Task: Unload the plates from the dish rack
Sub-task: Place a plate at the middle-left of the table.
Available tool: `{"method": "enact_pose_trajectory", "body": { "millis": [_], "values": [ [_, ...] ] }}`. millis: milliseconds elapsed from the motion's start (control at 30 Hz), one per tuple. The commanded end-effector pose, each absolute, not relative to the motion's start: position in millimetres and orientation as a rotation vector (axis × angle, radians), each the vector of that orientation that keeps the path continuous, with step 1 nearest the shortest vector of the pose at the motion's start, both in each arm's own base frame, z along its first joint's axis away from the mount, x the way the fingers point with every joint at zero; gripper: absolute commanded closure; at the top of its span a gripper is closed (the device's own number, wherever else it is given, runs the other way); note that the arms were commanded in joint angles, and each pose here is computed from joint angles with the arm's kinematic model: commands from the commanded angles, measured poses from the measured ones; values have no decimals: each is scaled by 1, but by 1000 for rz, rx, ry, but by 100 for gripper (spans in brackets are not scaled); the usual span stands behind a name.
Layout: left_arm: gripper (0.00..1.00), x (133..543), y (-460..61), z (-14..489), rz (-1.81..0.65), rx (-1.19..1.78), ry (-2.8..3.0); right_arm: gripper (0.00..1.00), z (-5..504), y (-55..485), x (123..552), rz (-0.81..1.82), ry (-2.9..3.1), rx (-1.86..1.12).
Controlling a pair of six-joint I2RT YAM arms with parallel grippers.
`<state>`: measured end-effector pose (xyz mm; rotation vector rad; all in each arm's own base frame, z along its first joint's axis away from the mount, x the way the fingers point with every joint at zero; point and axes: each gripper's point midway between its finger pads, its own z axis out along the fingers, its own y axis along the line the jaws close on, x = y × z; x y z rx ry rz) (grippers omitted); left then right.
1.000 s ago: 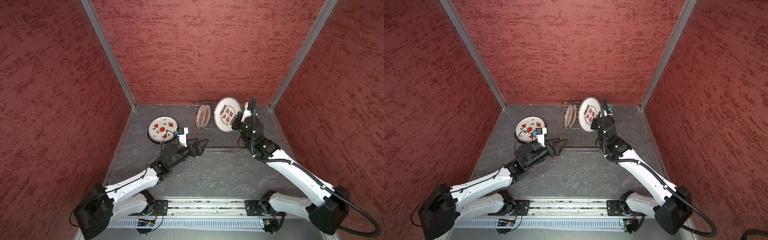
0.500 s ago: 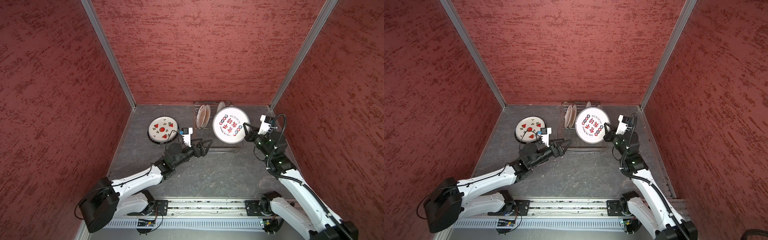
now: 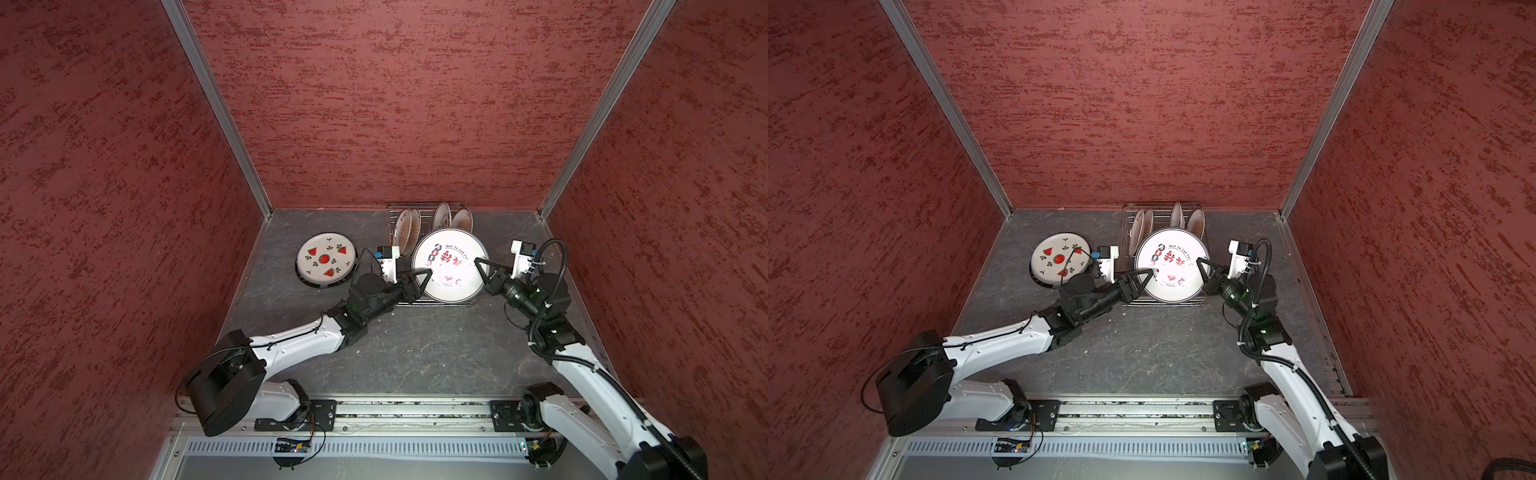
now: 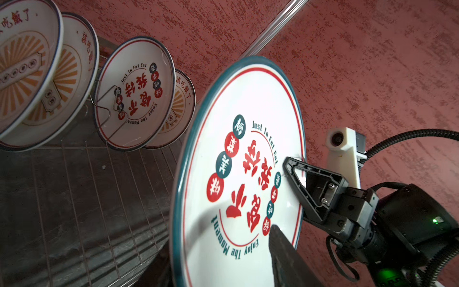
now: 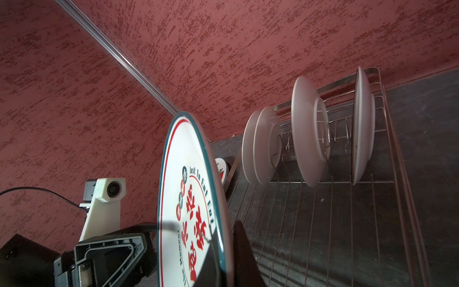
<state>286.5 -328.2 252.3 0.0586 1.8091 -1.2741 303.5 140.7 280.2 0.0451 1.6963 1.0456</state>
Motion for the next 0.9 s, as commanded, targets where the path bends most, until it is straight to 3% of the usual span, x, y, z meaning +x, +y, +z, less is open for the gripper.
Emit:
{"method": "enact_pose_trajectory", "body": {
  "millis": [0,433,633,867],
  "values": [
    [55,286,-331,263,-1291,50,1781,100,310,144,294,1090,1582,-19],
    [87,284,-335,263,-1327,48,1790,99,298,146,295,1111,1614,-9],
    [100,286,-335,258,-1335,22,1802,67,287,144,301,1100,1633,23],
    [100,299,-325,266,-1389,-62,1767,49,281,146,300,1098,1652,9]
  ]
}}
